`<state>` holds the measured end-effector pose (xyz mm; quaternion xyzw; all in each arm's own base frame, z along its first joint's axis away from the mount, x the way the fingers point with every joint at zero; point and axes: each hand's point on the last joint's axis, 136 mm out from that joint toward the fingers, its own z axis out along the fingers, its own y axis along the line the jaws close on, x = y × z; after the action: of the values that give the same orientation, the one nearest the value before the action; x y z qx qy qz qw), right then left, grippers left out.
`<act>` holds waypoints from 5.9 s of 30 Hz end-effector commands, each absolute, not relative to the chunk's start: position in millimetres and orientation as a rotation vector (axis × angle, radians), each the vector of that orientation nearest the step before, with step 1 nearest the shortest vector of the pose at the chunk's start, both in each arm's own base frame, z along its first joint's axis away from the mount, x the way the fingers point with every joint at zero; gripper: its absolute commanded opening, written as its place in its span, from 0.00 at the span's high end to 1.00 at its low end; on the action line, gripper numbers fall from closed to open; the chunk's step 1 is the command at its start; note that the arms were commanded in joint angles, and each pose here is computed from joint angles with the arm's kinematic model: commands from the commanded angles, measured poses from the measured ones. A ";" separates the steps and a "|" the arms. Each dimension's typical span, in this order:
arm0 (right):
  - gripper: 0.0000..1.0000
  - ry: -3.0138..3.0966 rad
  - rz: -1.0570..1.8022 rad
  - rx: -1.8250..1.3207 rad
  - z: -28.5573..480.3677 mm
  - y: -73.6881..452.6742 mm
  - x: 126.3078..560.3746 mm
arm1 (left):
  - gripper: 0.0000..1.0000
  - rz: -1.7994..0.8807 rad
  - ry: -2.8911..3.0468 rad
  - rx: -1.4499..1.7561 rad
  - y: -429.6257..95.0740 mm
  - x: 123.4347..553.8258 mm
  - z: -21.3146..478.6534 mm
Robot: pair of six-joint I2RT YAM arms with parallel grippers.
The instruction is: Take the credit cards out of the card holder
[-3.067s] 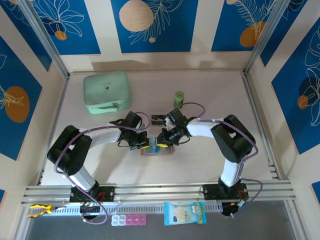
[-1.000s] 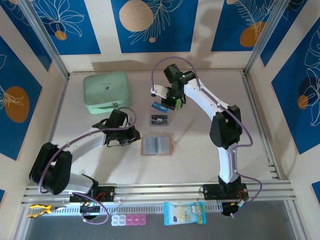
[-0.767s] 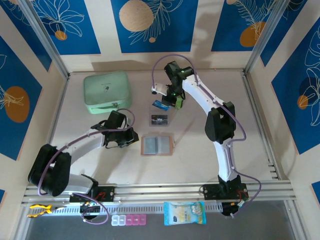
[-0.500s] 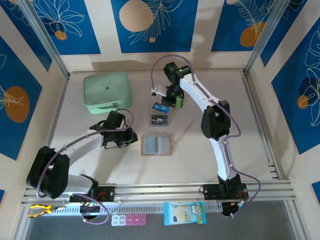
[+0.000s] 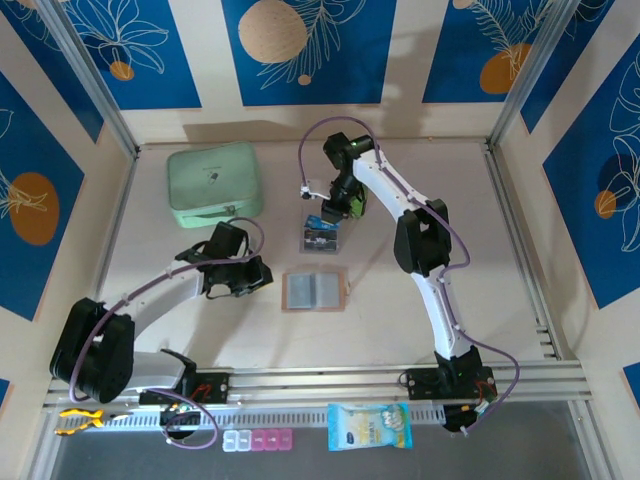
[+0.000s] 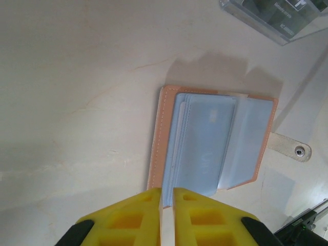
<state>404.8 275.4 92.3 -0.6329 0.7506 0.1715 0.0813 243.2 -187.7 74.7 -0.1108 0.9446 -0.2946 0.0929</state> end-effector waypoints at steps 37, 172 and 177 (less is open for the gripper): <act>0.81 2.232 0.334 -1.435 130.9 301.0 438.2 | 0.86 -0.948 2.791 -0.314 -196.6 249.6 68.9; 0.78 2.880 1.101 0.072 94.5 267.1 250.6 | 0.56 -1.164 2.853 -0.104 -300.6 246.9 73.0; 0.78 2.852 1.092 0.109 100.3 251.8 252.3 | 0.54 -1.166 2.874 -0.071 -312.8 246.6 68.1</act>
<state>258.6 261.6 98.8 0.0355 0.9300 0.3634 0.0429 250.4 -303.6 67.7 -0.0311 0.9271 -0.3717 0.0363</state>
